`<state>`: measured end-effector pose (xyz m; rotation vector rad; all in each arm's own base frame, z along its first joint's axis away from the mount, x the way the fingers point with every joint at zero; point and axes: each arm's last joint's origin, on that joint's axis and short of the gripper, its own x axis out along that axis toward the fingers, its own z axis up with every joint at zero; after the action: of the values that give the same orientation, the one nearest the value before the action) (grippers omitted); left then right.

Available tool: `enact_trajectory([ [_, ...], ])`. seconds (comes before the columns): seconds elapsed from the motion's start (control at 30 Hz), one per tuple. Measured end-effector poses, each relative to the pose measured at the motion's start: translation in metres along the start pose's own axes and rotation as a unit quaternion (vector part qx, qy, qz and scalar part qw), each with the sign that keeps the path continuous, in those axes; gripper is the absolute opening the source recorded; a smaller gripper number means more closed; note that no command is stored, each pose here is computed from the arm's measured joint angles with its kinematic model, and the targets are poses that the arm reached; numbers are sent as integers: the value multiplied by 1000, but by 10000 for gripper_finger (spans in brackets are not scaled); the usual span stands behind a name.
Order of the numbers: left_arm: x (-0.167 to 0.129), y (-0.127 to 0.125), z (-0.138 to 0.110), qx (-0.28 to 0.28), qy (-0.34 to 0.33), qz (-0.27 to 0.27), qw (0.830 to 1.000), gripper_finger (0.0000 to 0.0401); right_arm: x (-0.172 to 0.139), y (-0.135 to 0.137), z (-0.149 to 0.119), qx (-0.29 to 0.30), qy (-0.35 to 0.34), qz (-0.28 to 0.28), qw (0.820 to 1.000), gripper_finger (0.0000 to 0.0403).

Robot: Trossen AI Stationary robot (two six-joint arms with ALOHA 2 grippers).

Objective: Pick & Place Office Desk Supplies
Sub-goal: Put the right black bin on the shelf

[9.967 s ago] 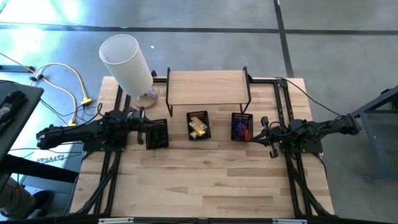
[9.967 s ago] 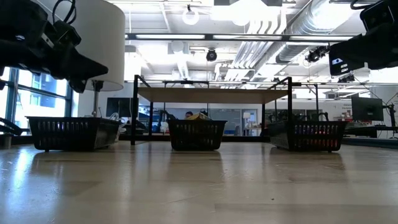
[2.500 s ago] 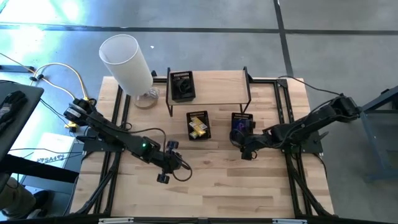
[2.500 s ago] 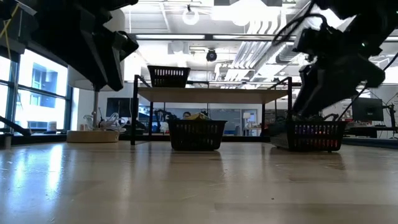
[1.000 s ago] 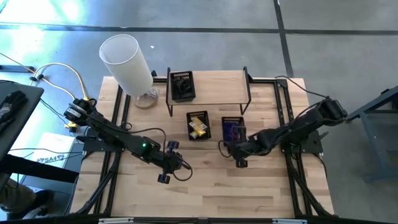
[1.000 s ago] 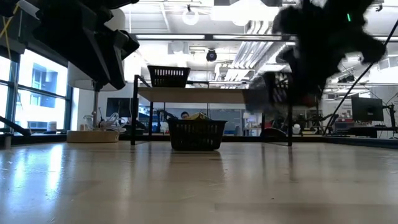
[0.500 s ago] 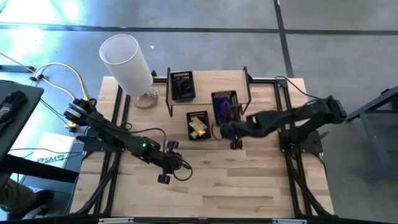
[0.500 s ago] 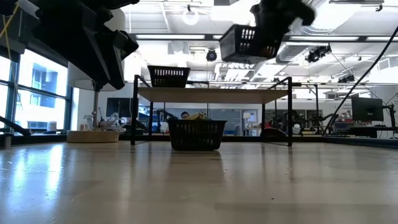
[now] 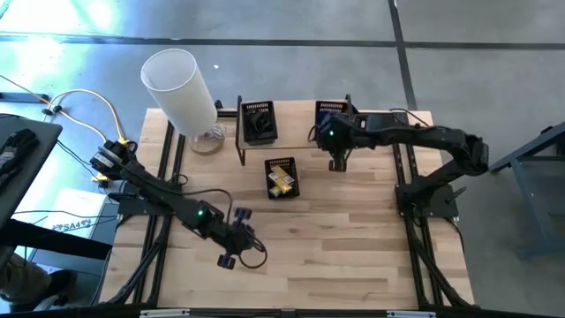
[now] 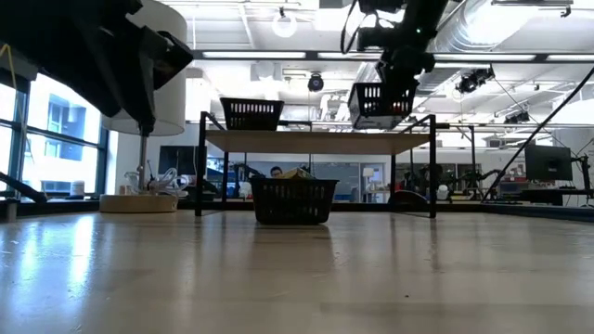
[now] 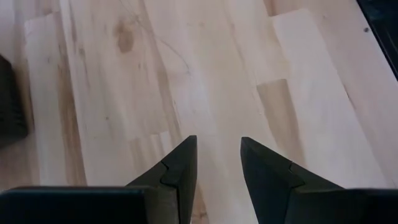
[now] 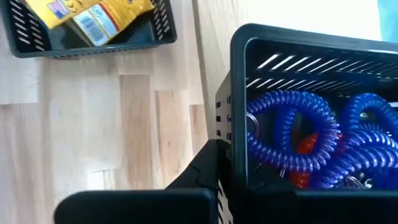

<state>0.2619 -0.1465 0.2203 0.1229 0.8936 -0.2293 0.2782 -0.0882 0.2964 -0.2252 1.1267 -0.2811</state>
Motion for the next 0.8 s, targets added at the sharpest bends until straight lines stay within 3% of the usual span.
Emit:
enact_trajectory([
  [0.2,-1,-4,-1,20,0,-4,1000,117,12,-17,-7,26,25,7,999,3],
  [0.8,-1,-5,-3,19,7,-3,1000,117,25,-22,-8,46,47,-9,998,13],
])
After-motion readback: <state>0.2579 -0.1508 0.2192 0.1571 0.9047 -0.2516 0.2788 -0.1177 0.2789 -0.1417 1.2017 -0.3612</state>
